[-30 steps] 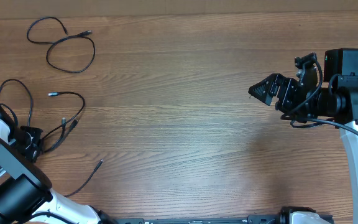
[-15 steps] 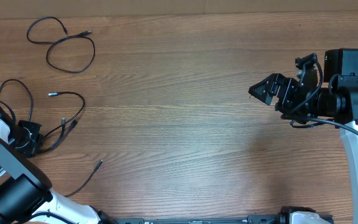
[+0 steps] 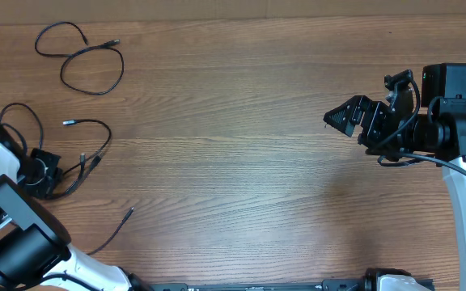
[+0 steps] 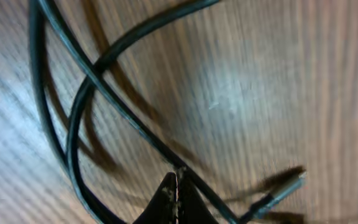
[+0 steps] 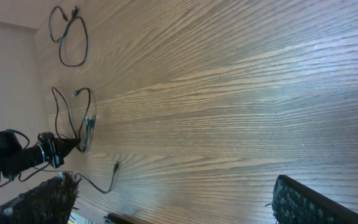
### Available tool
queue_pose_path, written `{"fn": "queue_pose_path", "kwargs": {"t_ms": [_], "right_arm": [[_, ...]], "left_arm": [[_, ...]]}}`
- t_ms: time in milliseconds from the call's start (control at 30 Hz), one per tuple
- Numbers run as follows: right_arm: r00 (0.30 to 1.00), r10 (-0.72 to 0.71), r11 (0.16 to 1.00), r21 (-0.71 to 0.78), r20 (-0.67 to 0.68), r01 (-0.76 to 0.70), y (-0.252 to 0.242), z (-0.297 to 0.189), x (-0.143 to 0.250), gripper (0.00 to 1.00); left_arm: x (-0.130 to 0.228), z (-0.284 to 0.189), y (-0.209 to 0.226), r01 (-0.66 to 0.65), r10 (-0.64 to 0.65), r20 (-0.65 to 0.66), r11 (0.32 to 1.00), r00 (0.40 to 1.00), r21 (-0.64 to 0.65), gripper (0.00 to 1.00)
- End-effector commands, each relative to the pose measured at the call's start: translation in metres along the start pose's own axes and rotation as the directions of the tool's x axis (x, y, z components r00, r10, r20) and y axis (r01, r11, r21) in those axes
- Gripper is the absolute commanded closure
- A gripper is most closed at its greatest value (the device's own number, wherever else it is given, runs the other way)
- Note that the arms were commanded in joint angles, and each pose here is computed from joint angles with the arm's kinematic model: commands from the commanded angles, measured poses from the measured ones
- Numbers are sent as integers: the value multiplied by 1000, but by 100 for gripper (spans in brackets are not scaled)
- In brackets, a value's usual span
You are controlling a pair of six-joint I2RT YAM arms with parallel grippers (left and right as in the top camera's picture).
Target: Untangle cables
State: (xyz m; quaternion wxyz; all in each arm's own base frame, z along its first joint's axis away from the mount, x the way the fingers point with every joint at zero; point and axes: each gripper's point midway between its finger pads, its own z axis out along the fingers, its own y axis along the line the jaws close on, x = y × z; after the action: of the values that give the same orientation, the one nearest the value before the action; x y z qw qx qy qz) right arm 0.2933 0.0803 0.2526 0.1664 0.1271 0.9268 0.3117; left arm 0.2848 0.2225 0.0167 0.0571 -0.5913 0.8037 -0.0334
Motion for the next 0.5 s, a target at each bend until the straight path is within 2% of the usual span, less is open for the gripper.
{"fn": "queue_pose_path", "kwargs": {"t_ms": [0,67,167,367,467], "right_arm": [[1000,3,1000,3,14,-3,1,-2,-4,0],[1000,4,1000,3,11,-4,1,-2,-3,0],[1000,7,1000,5,7,-7,0,-2,-2,0],[1000,6,1000,5,7,-6,0,-2,-2,0],[1000,6,1000,5,8,-6,0,-2,-3,0]], "left_arm": [[-15,-2,24,63,-48,97,984,994,-164,96],[-22,-4,35,86,-57,137,973,989,-213,96],[-34,-6,40,101,-64,177,973,982,-208,96],[-54,-6,22,-54,87,219,987,972,-152,96],[-54,-6,23,-59,94,218,986,972,-159,96]]}}
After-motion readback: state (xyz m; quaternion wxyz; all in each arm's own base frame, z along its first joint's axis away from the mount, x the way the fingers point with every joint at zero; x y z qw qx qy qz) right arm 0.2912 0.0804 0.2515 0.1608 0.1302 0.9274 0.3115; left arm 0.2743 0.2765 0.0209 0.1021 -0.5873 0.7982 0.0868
